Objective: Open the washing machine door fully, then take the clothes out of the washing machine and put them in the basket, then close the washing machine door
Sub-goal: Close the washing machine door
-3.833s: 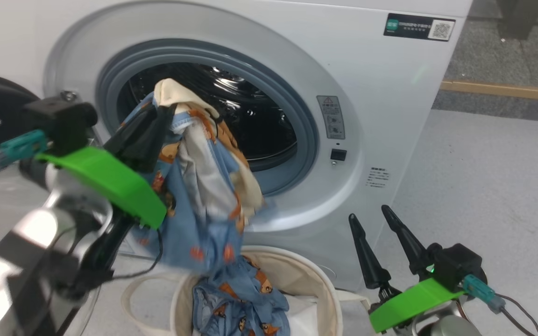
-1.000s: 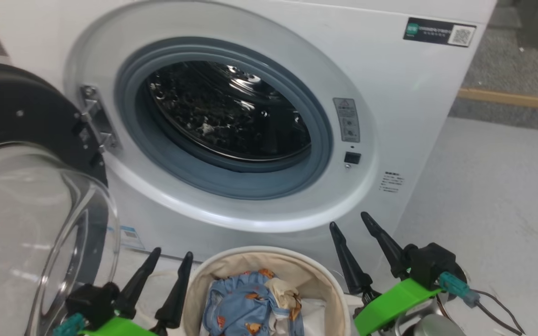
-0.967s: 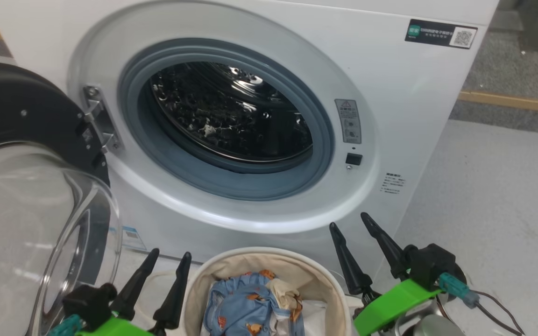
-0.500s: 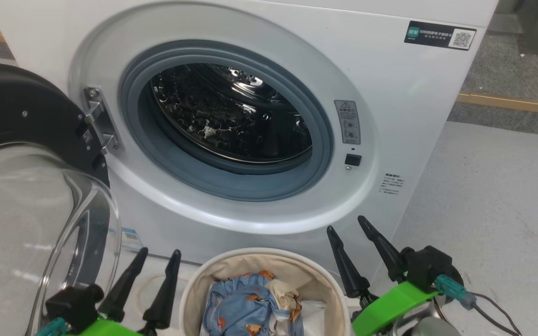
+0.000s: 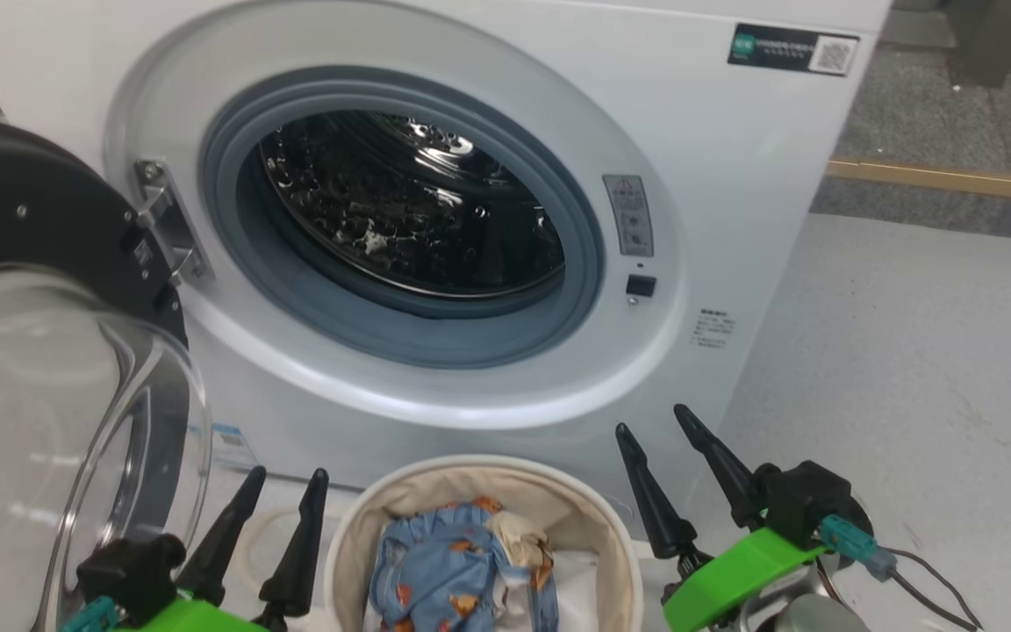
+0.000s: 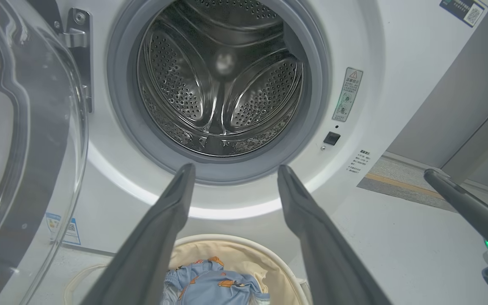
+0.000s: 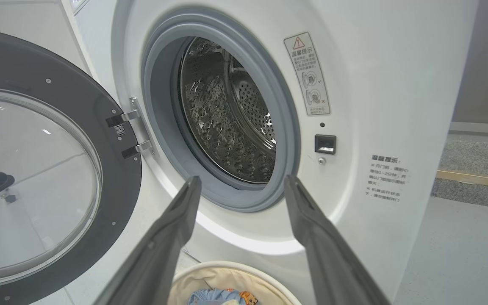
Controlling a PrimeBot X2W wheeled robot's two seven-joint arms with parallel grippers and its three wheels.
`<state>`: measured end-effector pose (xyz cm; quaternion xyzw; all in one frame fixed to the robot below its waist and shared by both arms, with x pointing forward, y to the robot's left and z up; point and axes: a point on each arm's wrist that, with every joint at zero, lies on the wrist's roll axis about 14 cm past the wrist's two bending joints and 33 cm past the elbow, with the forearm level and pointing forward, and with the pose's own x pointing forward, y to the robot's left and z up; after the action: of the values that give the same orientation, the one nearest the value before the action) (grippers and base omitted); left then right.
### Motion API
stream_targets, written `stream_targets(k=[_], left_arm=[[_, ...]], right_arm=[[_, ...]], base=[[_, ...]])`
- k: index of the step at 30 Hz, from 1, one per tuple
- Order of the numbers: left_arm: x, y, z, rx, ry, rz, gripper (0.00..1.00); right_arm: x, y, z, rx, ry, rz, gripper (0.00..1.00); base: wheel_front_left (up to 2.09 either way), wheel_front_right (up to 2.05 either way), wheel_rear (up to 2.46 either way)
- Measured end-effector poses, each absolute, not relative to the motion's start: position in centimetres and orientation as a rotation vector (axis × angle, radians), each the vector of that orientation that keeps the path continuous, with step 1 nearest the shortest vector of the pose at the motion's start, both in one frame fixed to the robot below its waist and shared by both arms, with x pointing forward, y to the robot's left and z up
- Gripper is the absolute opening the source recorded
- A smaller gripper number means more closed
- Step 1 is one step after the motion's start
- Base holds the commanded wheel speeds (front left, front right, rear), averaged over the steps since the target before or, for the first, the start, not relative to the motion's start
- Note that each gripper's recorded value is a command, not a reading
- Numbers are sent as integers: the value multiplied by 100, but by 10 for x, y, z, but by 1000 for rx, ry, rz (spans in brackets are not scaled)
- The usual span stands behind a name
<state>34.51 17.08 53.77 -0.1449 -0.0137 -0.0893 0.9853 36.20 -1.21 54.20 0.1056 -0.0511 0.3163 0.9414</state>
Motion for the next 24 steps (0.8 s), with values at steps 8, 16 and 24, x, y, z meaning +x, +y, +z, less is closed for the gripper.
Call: stream_targets(k=[8,16,24], left_arm=[[344,173,537,-289,-32,-170,100],[338,176,532,-292,-23,-159,100],[334,181,527,-289,-12,-135,100]], right_arm=[[361,-11,543,215,-107,650,100],[359,-8,544,220,-108,660,100],[358,-5,544,221,-107,672,100]], base=[[-199,207,-9],[-153,152,1],[-44,44,0]])
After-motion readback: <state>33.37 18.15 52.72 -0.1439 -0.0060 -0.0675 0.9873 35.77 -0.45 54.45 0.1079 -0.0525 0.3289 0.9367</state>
